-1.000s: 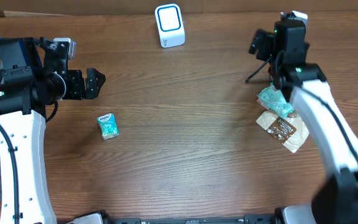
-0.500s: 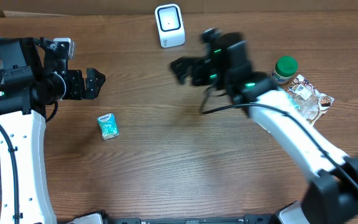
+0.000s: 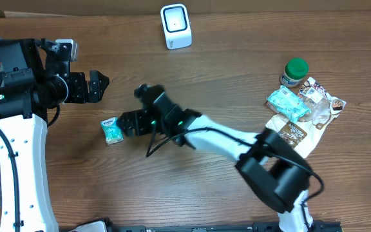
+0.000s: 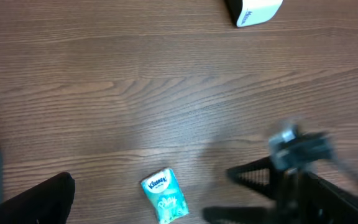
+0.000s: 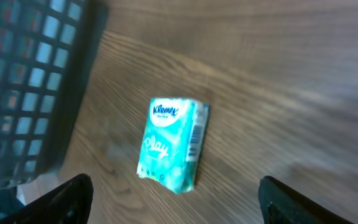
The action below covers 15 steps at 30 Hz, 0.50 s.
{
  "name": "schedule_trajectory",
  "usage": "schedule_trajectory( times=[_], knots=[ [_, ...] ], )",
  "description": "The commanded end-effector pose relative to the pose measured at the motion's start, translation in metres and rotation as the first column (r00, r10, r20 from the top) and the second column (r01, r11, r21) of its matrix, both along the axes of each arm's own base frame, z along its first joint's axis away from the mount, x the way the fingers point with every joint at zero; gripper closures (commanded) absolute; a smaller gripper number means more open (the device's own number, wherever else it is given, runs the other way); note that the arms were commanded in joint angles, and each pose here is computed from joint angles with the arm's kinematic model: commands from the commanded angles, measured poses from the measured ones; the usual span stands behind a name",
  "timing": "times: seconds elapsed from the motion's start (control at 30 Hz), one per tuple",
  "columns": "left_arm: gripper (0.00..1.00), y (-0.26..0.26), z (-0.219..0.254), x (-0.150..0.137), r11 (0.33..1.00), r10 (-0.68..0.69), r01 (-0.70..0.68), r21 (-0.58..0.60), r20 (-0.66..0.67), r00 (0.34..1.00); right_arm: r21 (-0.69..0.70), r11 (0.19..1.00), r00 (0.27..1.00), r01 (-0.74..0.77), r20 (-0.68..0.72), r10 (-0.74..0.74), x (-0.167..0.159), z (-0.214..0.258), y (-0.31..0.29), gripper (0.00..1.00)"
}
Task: Scan the item barcode
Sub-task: 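Reach the right gripper to the blue tissue pack and grasp it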
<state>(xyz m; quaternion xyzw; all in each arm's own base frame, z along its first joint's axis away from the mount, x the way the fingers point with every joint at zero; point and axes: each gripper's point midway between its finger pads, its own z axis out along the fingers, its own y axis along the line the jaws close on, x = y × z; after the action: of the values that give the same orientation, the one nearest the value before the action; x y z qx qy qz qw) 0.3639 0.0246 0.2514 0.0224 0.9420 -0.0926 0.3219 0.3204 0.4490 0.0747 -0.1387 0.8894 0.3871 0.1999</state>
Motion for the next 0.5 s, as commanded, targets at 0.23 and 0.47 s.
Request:
schedule_trajectory(
  times=[0.23,0.47],
  knots=[
    [0.00,-0.004,0.011,0.003,1.000,-0.025,0.025,0.007,0.033,0.999,-0.051,0.992,0.990,0.115,0.084,-0.110,-0.010,-0.045,0.029,0.15],
    [0.00,-0.004,0.011,0.003,1.000,-0.025,0.025,0.007,0.033,0.999,-0.094,0.982,0.981,0.164,0.118,-0.152,0.004,-0.069,0.032,0.21]
  ],
)
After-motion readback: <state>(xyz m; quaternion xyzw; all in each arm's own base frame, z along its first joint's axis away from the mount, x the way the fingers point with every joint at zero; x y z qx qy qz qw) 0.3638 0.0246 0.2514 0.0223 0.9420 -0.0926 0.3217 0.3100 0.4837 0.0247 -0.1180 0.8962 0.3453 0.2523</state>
